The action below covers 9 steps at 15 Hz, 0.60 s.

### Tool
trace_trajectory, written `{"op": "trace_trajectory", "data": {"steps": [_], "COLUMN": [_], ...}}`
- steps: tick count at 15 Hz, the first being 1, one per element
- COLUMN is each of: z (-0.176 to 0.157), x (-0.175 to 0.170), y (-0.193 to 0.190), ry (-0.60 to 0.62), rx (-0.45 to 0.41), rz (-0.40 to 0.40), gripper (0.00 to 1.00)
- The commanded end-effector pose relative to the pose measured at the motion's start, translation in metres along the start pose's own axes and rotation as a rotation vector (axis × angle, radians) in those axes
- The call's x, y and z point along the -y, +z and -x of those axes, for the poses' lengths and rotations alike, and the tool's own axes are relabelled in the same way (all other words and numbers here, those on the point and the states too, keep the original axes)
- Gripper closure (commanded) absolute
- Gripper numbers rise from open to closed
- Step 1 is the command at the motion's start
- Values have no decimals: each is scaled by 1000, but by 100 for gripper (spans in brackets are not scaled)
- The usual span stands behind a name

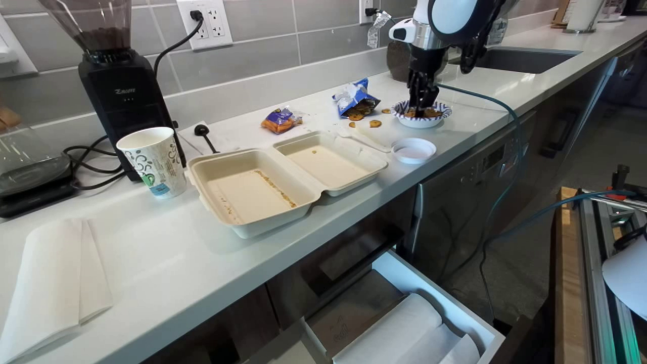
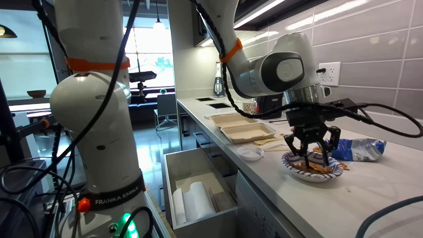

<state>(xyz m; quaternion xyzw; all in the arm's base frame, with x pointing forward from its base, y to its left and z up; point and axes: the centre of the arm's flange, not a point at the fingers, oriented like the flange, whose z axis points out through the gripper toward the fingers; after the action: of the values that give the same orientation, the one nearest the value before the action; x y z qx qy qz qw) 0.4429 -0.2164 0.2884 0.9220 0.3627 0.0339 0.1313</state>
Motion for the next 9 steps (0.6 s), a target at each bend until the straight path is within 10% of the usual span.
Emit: {"op": "trace_trajectory", "data": {"steps": [1, 9], "z": [0, -1], "x": [7, 7], "y": [5, 7], "ry": [-4, -20], "rx": [-7, 3], "rz": [18, 17], "gripper": [51, 48]}}
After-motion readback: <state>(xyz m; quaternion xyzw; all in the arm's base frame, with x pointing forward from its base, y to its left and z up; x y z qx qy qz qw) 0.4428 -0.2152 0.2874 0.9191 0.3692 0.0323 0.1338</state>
